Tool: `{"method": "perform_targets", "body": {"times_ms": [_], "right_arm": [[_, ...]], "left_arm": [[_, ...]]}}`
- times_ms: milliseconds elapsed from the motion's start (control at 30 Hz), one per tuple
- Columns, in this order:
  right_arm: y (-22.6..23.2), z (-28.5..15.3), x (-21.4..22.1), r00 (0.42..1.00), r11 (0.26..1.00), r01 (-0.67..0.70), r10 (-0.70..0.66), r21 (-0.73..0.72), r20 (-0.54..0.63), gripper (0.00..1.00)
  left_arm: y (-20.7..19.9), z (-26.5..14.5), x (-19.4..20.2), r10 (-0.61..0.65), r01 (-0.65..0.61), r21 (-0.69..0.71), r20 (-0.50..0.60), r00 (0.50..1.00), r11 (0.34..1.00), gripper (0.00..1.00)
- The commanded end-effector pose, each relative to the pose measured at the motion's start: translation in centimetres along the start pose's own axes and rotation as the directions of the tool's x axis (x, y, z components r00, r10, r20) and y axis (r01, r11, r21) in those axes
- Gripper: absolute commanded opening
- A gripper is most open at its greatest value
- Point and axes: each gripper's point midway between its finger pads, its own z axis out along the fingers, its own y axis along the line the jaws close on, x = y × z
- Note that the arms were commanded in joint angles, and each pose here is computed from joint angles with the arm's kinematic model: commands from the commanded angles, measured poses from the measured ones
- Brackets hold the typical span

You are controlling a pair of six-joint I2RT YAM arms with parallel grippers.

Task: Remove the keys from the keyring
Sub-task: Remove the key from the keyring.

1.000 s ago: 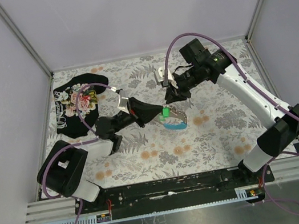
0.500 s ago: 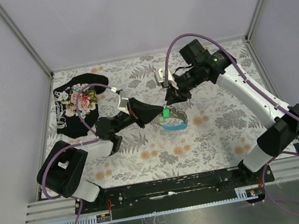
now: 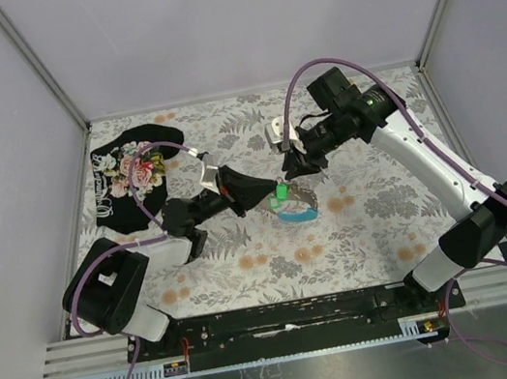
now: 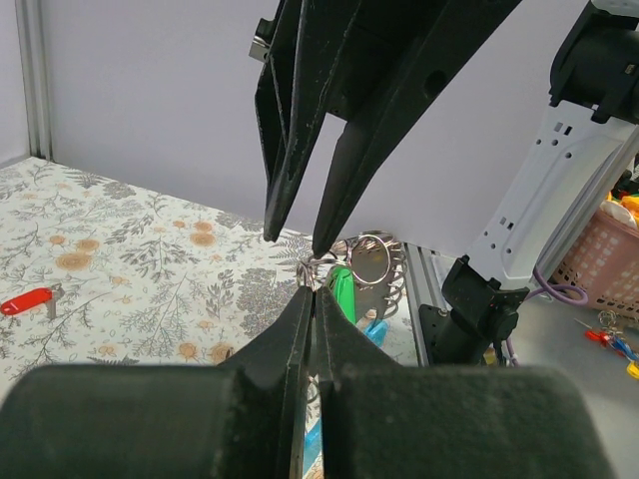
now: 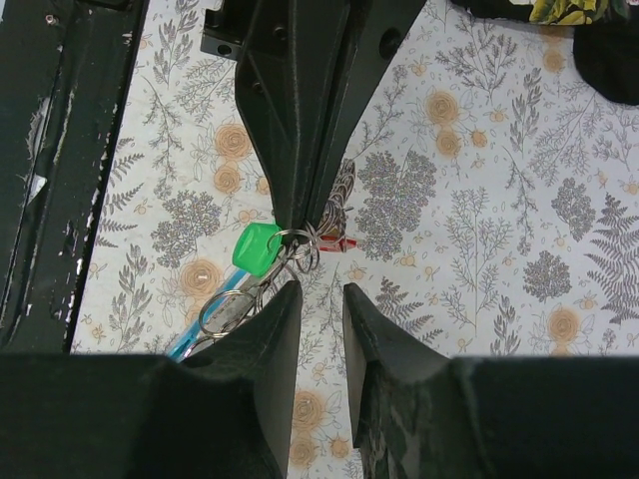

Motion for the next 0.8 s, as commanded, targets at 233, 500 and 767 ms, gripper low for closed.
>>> {"method": "perform_targets", "body": {"times_ms": [233, 500, 767], "right_arm": [[-0.2, 0.5, -0.8, 0.999, 0.999, 0.027, -0.026, -0.022, 0.025, 0.31], [0.8, 0.8, -0.5, 0.999, 0.998, 0.03, -0.029, -0.064, 0.026, 0.31], [1.4, 1.4, -0.9, 0.999, 0.995, 0.036, -0.033, -0.092, 0.039, 0.31]], "left_arm": [[-1.8, 0.4, -2.3, 0.085, -0.09, 0.056, 0.073, 0.994, 0.994, 0.0], [-1.7, 0.5, -2.4, 0.086, -0.09, 0.049, 0.078, 0.993, 0.995, 0.0], [-1.5, 0.5, -2.3, 0.084, -0.088, 0.043, 0.08, 0.993, 0.995, 0.0]]}}
